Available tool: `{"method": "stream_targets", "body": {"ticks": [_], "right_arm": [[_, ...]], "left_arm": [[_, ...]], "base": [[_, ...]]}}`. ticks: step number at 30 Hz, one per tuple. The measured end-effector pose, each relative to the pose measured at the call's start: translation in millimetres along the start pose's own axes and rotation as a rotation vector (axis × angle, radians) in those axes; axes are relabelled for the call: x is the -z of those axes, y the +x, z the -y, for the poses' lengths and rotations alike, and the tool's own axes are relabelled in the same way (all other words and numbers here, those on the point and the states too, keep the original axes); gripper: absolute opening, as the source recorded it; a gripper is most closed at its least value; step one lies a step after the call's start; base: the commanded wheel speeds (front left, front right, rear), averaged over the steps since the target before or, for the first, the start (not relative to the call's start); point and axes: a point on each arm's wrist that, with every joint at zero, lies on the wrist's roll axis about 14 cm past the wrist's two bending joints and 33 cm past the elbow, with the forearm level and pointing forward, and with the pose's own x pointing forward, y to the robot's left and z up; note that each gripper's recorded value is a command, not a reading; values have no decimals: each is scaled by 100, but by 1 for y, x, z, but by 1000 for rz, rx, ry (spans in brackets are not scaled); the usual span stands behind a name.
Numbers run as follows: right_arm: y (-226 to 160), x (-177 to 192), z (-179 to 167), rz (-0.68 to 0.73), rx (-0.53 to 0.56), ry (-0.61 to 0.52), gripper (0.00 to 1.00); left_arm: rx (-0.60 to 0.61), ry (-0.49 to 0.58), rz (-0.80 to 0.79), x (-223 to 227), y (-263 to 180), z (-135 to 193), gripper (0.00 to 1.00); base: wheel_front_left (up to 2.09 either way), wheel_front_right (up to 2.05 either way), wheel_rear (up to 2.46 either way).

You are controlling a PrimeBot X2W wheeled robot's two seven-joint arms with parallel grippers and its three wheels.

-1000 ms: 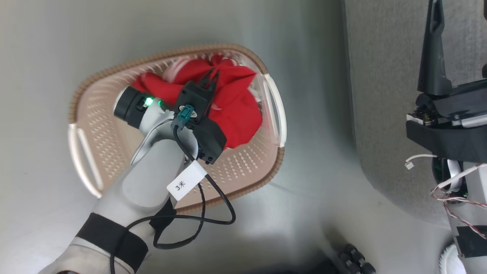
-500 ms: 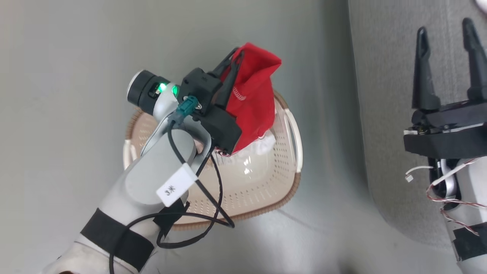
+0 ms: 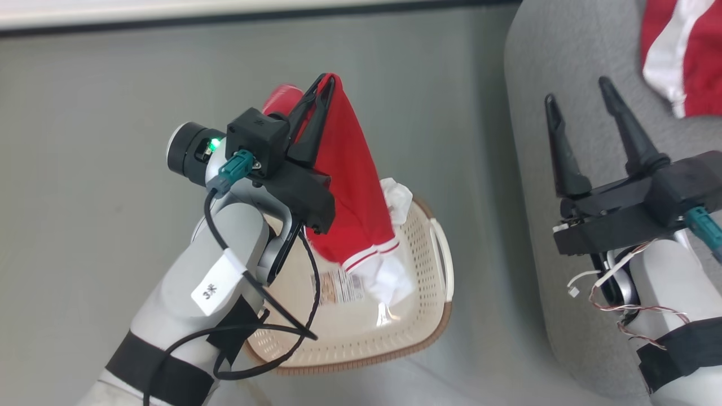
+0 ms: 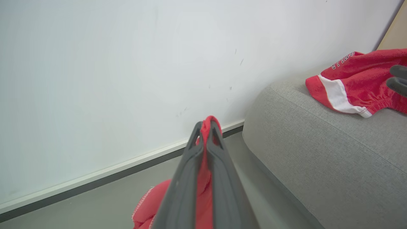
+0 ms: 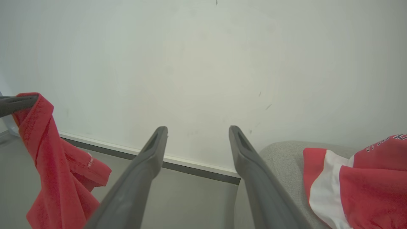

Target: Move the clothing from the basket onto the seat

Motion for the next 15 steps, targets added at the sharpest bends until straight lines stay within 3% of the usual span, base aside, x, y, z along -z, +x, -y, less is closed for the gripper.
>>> {"method": "stream_targets", "body": {"ticks": [15], "right_arm": [[-24,-48,-48,37,-136,-16,100]], "left_arm": [[26,88,203,-111,-33,26,0]], "base": [[0,0,0]]}}
